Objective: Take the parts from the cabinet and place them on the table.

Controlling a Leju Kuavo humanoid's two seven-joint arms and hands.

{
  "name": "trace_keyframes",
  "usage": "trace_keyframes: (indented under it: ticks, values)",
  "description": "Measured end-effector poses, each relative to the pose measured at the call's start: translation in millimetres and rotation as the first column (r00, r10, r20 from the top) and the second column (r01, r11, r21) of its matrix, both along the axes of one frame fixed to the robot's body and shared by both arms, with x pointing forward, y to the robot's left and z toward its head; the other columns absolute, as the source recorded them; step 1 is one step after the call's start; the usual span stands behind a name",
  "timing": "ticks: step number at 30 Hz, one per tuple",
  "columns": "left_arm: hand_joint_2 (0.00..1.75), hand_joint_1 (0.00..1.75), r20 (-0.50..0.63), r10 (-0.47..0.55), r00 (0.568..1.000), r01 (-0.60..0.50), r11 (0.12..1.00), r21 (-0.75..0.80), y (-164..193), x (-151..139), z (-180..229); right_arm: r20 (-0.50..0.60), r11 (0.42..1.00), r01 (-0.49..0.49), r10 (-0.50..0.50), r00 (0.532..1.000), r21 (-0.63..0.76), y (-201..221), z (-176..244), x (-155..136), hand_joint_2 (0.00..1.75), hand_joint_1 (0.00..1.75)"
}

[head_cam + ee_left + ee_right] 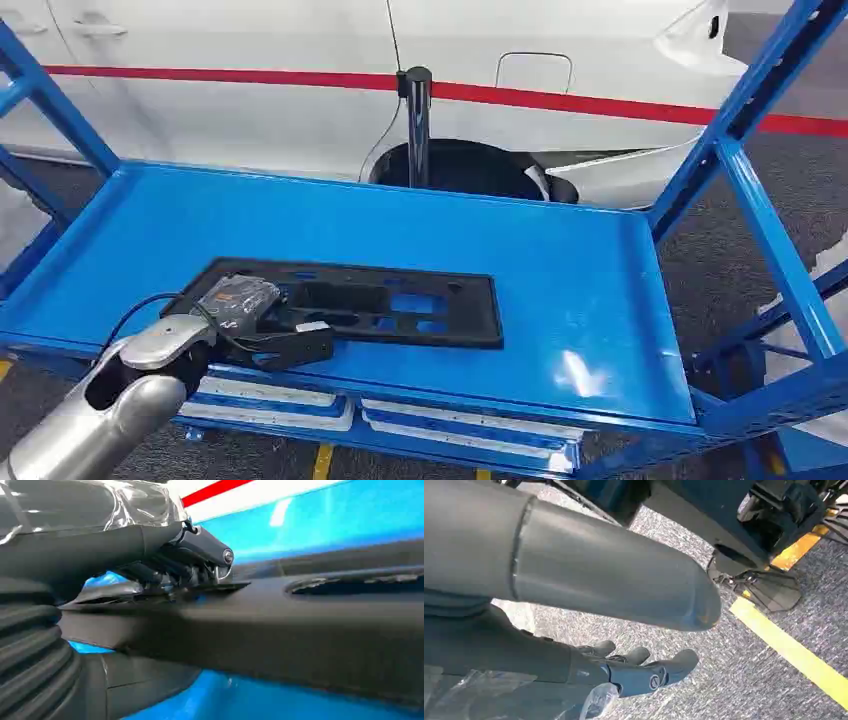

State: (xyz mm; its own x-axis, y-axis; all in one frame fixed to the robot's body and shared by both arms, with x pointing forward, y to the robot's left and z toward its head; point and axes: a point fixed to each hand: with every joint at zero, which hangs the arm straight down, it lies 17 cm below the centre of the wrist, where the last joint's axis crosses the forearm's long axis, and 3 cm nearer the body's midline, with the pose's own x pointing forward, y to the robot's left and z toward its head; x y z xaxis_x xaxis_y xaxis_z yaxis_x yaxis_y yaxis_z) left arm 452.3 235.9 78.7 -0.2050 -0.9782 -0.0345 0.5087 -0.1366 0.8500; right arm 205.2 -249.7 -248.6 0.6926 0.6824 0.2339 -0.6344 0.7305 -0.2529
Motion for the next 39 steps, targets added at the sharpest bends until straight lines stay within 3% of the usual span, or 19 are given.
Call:
trace_keyframes:
  ticks: [10, 12, 18, 24, 29, 33, 39]
  values:
    - [1.75, 1.75, -0.009, 0.006, 1.0, -0.006, 0.997, -0.072, -6.9, 1.2, 3.3, 0.002, 1.0, 0.002, -0.002, 1.0, 0.002, -0.1, 0.1, 0.4, 0.0, 0.0]
    - [1.75, 1.75, -0.007, 0.01, 1.0, -0.011, 0.988, -0.156, -15.5, 2.0, 7.4, 0.002, 1.0, 0.003, -0.003, 1.0, 0.003, 0.0, 0.1, 0.2, 0.0, 0.0]
    - [1.75, 1.75, -0.004, 0.069, 0.998, -0.06, 0.841, -0.538, -48.5, 12.0, 42.4, 0.007, 1.0, 0.016, -0.017, 1.0, 0.012, 0.3, -0.6, -1.4, 0.0, 0.0]
    - [1.75, 1.75, 0.06, 0.161, 0.985, -0.072, 0.704, -0.707, -49.6, 32.1, 82.9, 0.01, 0.999, 0.037, -0.037, 0.999, 0.013, -1.2, -2.6, -6.6, 0.0, 0.0]
    - [1.75, 1.75, 0.175, 0.282, 0.943, -0.009, 0.548, -0.836, -40.3, 51.3, 137.8, 0.016, 0.998, 0.056, -0.056, 0.998, 0.011, -3.0, -5.6, -15.2, 0.0, 0.0]
    - [1.75, 1.75, 0.277, 0.418, 0.865, 0.092, 0.41, -0.908, -20.5, 61.0, 197.7, 0.018, 0.997, 0.074, -0.074, 0.997, 0.014, -2.4, -7.9, -22.4, 0.0, 0.0]
    - [1.75, 1.75, 0.364, 0.503, 0.784, 0.206, 0.342, -0.917, -5.5, 56.9, 246.5, 0.02, 0.997, 0.079, -0.079, 0.997, 0.021, 2.1, -8.6, -25.7, 0.0, 0.0]
